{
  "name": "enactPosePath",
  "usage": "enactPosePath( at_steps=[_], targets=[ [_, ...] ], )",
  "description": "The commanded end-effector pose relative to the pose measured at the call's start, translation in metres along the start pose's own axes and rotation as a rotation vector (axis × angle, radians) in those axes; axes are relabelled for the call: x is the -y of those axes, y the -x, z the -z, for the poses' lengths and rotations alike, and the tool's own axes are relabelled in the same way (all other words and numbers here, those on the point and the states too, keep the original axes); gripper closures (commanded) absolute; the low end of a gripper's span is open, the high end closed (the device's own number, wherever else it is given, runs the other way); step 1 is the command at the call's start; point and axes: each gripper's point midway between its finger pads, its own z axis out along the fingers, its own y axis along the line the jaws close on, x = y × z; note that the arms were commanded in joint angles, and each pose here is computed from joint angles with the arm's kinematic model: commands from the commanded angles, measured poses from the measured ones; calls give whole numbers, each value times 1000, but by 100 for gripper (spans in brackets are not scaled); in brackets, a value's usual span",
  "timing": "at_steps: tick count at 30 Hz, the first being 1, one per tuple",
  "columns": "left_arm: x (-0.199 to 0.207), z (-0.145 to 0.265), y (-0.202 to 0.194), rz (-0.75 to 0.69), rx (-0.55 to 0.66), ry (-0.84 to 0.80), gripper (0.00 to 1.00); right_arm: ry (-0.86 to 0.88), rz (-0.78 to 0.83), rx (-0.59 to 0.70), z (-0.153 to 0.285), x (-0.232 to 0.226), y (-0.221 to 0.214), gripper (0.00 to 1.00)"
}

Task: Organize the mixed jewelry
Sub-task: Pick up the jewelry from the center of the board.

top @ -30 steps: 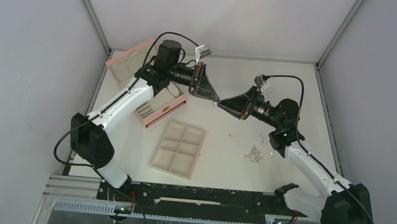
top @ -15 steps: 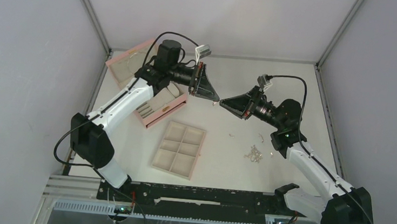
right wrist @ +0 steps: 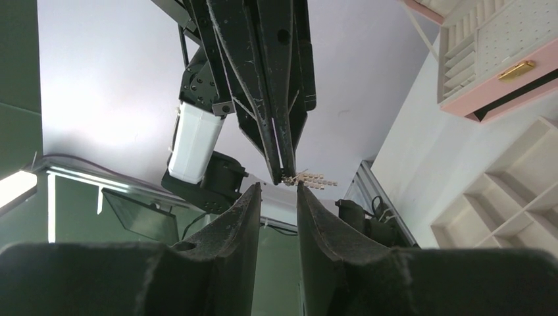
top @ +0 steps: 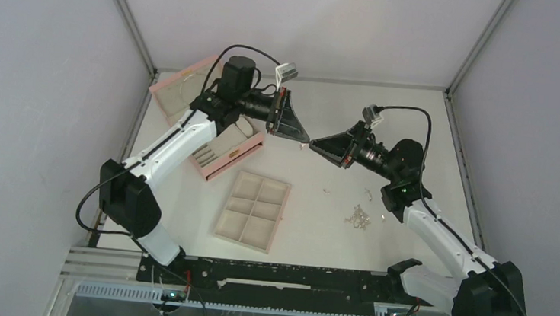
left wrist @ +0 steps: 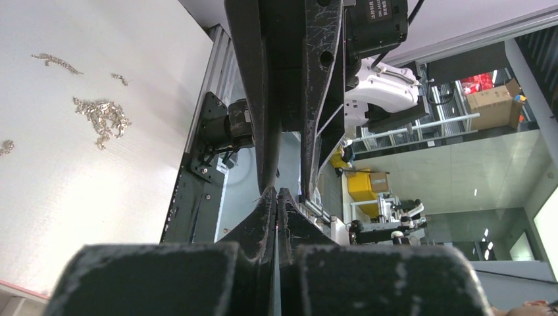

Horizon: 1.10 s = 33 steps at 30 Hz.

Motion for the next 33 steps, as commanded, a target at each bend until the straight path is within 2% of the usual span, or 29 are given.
enactPosePath(
  at_steps=[1,10,33],
  targets=[
    [22,8,-1,-51,6,-37,100,29,46,21,-1,-6,6,65],
    [21,8,-2,-47,5,-36,100,44,54,21,-1,-8,7,65],
    [19,8,-2,-42,4,-35,100,58,45,0,-3,-7,6,73]
  ],
)
